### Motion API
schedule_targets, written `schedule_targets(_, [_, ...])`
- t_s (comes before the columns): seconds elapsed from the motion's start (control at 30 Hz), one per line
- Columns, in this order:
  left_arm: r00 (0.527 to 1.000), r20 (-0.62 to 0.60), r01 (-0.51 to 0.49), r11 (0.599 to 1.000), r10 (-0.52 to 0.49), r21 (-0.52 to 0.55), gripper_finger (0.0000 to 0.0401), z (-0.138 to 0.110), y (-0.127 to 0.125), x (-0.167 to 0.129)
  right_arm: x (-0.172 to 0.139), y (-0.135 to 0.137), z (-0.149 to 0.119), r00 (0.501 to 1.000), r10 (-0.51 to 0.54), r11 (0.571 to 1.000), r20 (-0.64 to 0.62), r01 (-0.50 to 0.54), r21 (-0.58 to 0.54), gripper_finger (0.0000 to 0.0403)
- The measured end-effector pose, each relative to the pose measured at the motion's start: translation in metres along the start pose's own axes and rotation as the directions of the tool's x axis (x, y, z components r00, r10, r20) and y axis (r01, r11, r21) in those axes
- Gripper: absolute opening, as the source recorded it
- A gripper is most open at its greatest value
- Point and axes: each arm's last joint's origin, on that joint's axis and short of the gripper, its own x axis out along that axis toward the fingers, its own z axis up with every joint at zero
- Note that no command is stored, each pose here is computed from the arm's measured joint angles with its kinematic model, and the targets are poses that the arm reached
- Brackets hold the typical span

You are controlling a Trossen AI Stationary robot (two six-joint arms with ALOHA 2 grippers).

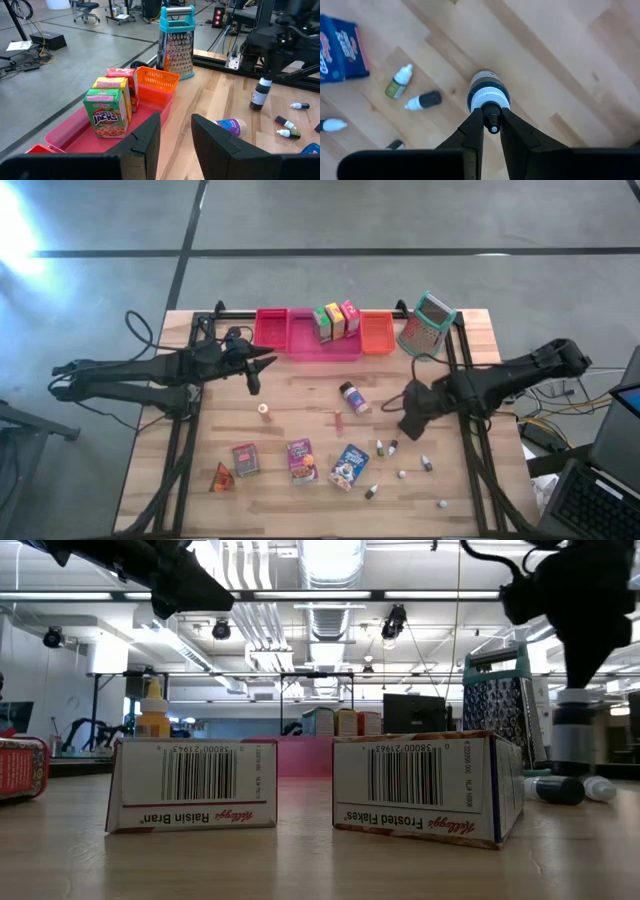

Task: Pick & Place Kitchen Items
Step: Put the large black food coloring bottle into the orange bin

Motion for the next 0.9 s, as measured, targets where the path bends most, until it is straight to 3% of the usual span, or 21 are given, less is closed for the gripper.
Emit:
schedule_targets(0.2, [1.0,0.0,0.0,1.0,0.0,0.0,0.0116,0.0,0.0,0.0,-0.008,-0.007,0.022,0.999,0.01,0.999,0.042,-0.008,-0.034,0.005])
schedule_targets(0.43, [1.0,0.0,0.0,1.0,0.0,0.0,0.0116,0.0,0.0,0.0,-0.046,-0.015,0.061,0.98,0.049,0.996,0.191,-0.034,-0.081,0.0043])
schedule_targets(0.7, [1.0,0.0,0.0,1.0,0.0,0.001,0.0116,0.0,0.0,0.0,-0.082,-0.035,0.114,0.949,-0.012,0.994,0.314,0.047,-0.101,0.0044])
schedule_targets(0.9, [1.0,0.0,0.0,1.0,0.0,0.001,0.0116,0.0,0.0,0.0,-0.094,-0.044,0.162,0.947,-0.077,0.98,0.311,0.129,-0.151,0.0044])
